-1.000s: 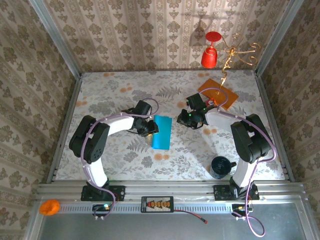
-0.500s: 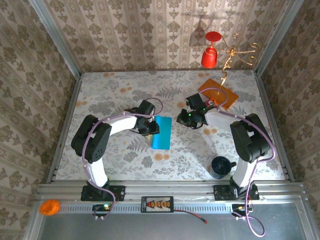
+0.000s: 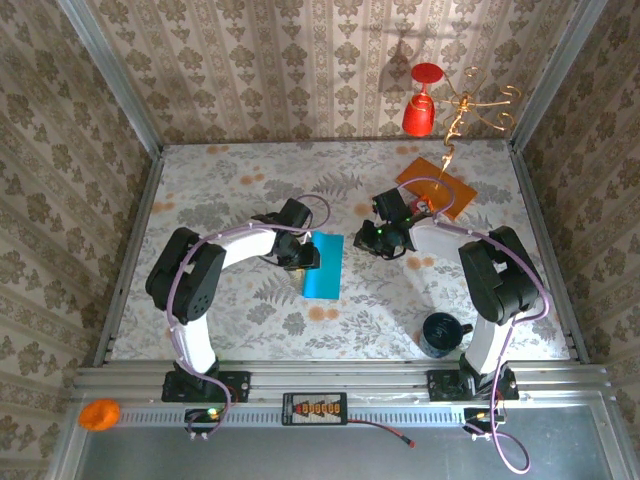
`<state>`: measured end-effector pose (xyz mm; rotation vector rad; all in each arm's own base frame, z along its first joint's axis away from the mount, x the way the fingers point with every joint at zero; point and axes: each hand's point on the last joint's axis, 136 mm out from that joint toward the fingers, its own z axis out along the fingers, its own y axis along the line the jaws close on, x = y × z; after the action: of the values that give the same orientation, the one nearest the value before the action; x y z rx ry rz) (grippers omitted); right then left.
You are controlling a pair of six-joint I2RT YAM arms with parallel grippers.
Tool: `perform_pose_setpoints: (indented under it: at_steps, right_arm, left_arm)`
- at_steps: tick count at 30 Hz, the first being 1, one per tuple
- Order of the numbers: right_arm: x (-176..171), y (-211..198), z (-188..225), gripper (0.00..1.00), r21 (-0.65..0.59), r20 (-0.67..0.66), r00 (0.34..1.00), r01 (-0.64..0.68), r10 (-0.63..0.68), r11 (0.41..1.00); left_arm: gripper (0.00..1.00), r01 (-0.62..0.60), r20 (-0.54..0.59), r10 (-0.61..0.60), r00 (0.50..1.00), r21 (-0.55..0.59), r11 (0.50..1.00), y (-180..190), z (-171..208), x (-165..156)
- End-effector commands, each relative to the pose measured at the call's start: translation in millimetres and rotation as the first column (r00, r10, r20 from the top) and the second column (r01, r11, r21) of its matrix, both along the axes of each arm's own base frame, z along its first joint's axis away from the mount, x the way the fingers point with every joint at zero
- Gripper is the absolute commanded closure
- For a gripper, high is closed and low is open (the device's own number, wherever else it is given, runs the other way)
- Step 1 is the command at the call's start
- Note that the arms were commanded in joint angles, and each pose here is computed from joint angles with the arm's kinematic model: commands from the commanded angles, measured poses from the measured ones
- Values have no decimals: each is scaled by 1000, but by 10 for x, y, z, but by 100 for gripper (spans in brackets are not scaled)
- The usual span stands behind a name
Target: Fold a paper plane with a square sheet of paper (pick it up from the middle)
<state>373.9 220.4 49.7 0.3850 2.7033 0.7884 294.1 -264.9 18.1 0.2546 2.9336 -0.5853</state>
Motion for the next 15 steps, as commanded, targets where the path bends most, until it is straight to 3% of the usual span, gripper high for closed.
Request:
perform_pose_setpoints:
  at_steps: [1,15]
  right_arm:
    - [-35,15,-87,85,8,-23,1000,0,0,1000]
    - [-51,44,-158,85,18,-44,999,1,0,1000]
  left_arm:
    - [67,100,-88,-96,991,33,994,-58,-450,-259]
    - [65,92,-126,-76,989,130,987,43,-659,-298]
